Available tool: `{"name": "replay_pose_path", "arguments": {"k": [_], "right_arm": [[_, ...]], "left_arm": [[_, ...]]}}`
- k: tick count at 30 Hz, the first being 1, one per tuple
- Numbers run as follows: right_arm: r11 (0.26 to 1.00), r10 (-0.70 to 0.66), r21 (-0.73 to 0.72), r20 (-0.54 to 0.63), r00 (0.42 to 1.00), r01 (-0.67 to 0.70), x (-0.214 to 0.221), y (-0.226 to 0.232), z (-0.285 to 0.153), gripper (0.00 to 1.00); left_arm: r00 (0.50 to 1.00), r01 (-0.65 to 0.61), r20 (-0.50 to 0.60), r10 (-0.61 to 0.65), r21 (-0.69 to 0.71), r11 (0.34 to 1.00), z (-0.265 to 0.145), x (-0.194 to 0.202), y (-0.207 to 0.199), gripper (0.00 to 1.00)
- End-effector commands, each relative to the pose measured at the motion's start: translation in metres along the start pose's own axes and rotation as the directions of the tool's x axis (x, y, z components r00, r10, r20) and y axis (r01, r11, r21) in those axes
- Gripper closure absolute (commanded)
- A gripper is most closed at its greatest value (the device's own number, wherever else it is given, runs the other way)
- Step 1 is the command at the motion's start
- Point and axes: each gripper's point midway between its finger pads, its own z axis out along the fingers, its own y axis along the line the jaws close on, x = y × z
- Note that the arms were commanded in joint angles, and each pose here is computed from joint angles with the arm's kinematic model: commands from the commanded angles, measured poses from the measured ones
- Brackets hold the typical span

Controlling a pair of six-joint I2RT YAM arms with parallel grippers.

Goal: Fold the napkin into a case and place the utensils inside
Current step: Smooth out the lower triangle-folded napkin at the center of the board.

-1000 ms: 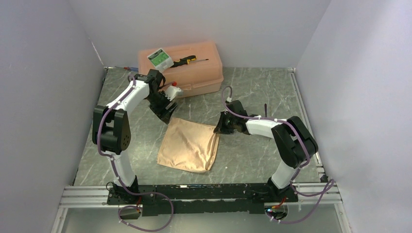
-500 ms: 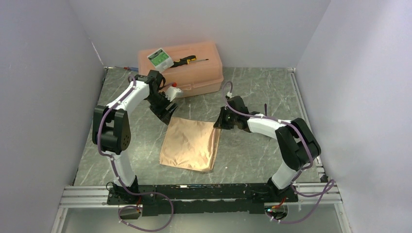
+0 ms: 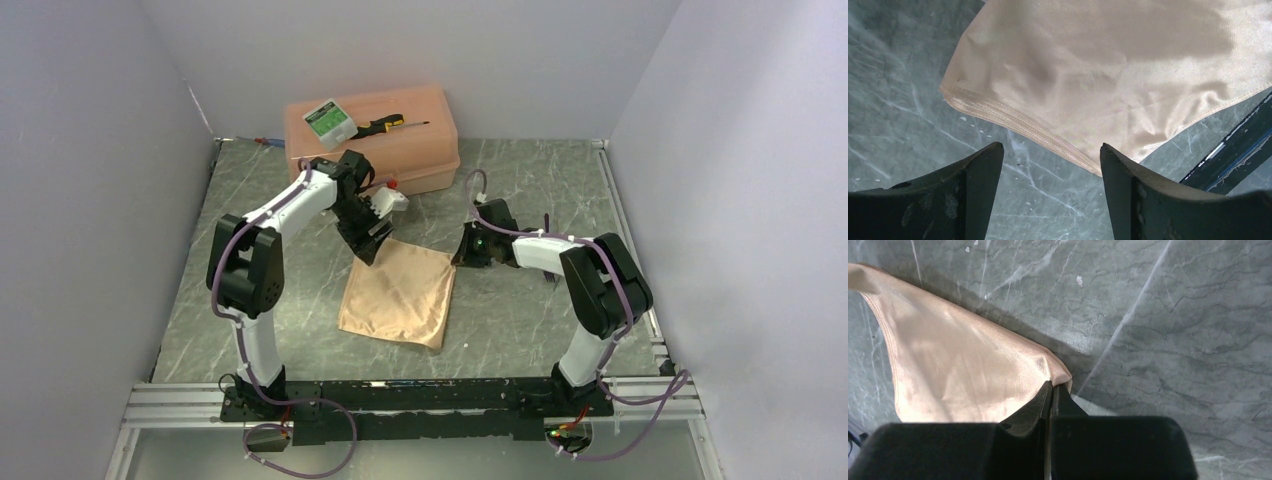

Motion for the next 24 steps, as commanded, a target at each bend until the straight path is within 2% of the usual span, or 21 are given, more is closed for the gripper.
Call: {"name": "replay_pose_path", "arguments": {"k": [1,3,6,9,10,12,15,17,20,24], "right_arm": [[0.998,-0.049,-0.042,-0.007,0.999,0.048,0.001,0.008,0.002,0.92],[0.997,-0.057,-0.043,-0.017,0.998,0.056,0.005,0.008,0.001,0.85],[0.998,-0.059,-0.026,-0.011,0.998,0.059,0.004,0.006,-0.003,0.68],[0.996,-0.084,0.038,0.045,0.995,0.082,-0.013,0.003,-0.017,0.54],[0.994,-0.095,0.063,0.076,0.993,0.091,-0.022,0.003,-0.025,0.52],[0.989,-0.114,0.107,0.142,0.983,0.1,-0.038,0.003,-0.042,0.53],[0.991,-0.121,0.071,0.19,0.974,0.11,-0.046,0.019,-0.061,0.59],[0.992,-0.122,0.031,0.168,0.978,0.119,-0.037,0.032,-0.06,0.63],[0.987,-0.107,-0.102,0.129,0.986,0.121,-0.014,0.062,-0.051,0.73],[0.964,-0.073,-0.25,0.075,0.995,0.089,0.011,0.088,-0.035,0.82]], "left_arm": [[1.0,0.0,0.015,0.0,-0.014,1.0,0.003,-0.008,0.004,0.24],[1.0,0.002,-0.006,-0.002,-0.059,0.998,0.007,-0.003,0.014,0.25],[1.0,0.014,-0.015,-0.016,-0.134,0.991,0.013,0.002,0.035,0.28],[1.0,0.029,0.005,-0.029,-0.183,0.983,0.02,-0.001,0.05,0.3],[0.999,0.034,0.011,-0.032,-0.189,0.981,0.022,-0.002,0.052,0.31],[0.999,0.038,0.026,-0.033,-0.209,0.977,0.026,-0.006,0.058,0.33],[0.998,0.05,0.052,-0.037,-0.261,0.964,0.027,-0.012,0.071,0.39],[0.996,0.067,0.077,-0.046,-0.301,0.951,0.025,-0.015,0.082,0.43],[0.991,0.095,0.12,-0.057,-0.346,0.933,0.022,-0.019,0.095,0.45],[0.987,0.119,0.145,-0.076,-0.317,0.941,0.027,-0.021,0.093,0.44]]}}
